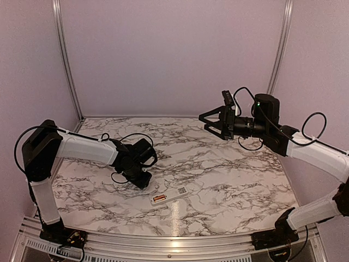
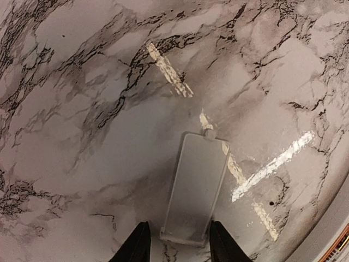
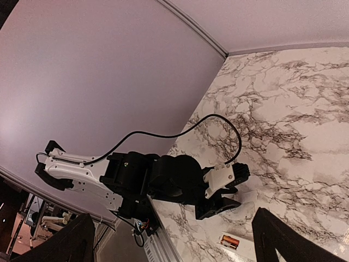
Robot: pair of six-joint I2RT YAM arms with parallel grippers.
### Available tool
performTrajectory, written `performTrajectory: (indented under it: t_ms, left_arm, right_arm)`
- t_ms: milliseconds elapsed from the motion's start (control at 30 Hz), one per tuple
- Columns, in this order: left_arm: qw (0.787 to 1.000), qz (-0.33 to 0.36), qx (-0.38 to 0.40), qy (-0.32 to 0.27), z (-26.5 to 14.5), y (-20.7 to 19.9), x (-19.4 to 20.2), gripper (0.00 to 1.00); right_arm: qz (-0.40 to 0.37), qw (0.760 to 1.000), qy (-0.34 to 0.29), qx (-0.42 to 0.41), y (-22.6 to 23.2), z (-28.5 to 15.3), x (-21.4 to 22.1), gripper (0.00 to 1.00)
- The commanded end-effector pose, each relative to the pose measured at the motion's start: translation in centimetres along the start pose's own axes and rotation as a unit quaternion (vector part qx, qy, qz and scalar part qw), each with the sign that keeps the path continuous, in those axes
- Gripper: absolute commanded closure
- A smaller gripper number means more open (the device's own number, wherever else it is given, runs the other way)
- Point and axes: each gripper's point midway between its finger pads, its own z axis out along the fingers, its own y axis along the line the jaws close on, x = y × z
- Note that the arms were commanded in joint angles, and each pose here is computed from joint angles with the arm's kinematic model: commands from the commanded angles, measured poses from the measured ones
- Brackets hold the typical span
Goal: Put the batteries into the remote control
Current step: Pick up the battery cover from the center of the board.
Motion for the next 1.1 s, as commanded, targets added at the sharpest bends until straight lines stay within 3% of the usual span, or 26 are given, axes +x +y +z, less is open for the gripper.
performTrajectory:
  t_ms: [0, 233, 1067]
  left_arm:
    - [0.999, 0.021, -0.008, 0.049, 1.3, 0.1, 1.8, 0.63]
    - [0.997, 0.021, -0.001, 0.072, 1.7, -0.1, 3.0, 0.67]
    - [0.994, 0.034, 0.015, 0.103, 1.2, -0.2, 5.2, 0.63]
  right_arm:
    - [-0.002, 1.0, -0.006, -0.003, -0.1, -0.3, -0.3, 0.01]
    - [-0.001, 1.0, -0.006, -0.002, -0.2, -0.4, -0.2, 0.01]
    - [0.002, 1.0, -0.008, -0.005, -0.1, -0.3, -0.5, 0.01]
